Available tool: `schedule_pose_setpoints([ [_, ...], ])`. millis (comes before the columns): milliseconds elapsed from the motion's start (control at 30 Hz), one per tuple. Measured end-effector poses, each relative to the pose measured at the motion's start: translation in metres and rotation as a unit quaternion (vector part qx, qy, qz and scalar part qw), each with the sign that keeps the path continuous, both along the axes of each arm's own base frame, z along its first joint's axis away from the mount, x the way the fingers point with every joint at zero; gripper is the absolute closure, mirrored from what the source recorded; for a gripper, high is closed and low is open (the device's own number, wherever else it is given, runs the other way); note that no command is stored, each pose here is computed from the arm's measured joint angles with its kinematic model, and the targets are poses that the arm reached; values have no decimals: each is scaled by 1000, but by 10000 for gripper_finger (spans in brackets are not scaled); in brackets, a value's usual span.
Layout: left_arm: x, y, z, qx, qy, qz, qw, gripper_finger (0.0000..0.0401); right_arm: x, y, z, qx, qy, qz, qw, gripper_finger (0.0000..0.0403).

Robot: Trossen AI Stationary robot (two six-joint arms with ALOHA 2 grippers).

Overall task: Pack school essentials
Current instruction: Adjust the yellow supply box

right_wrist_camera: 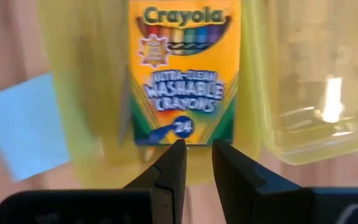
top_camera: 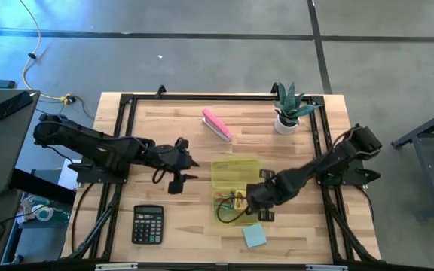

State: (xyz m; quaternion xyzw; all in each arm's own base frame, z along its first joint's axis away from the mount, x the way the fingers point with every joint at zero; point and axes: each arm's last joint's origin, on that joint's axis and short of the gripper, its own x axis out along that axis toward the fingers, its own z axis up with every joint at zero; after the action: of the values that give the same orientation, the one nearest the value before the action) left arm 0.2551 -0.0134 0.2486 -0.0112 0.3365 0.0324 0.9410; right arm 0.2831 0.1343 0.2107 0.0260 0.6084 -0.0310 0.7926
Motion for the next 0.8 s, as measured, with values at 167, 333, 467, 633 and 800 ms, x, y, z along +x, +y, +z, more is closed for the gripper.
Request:
schedule_pose_setpoints([
  [167,-3,-6,-20,-19,-24,-3,1000,213,-3,0,-11,-39,-26,-14,999,335],
  [333,-6,-7,-31,-31,-29,1,999,213,-2,-14,-21,-48,-14,-27,998,334],
  [467,-9,-9,-40,-46,-31,9,998,213,0,-24,-27,-35,-11,-36,999,334],
  [633,-10,-15,-56,-60,-46,3,997,213,7,-33,-32,-15,-29,-31,999,334],
  [800,-6,-20,-68,-65,-48,-2,997,213,10,-40,-32,-10,-28,-40,999,334],
])
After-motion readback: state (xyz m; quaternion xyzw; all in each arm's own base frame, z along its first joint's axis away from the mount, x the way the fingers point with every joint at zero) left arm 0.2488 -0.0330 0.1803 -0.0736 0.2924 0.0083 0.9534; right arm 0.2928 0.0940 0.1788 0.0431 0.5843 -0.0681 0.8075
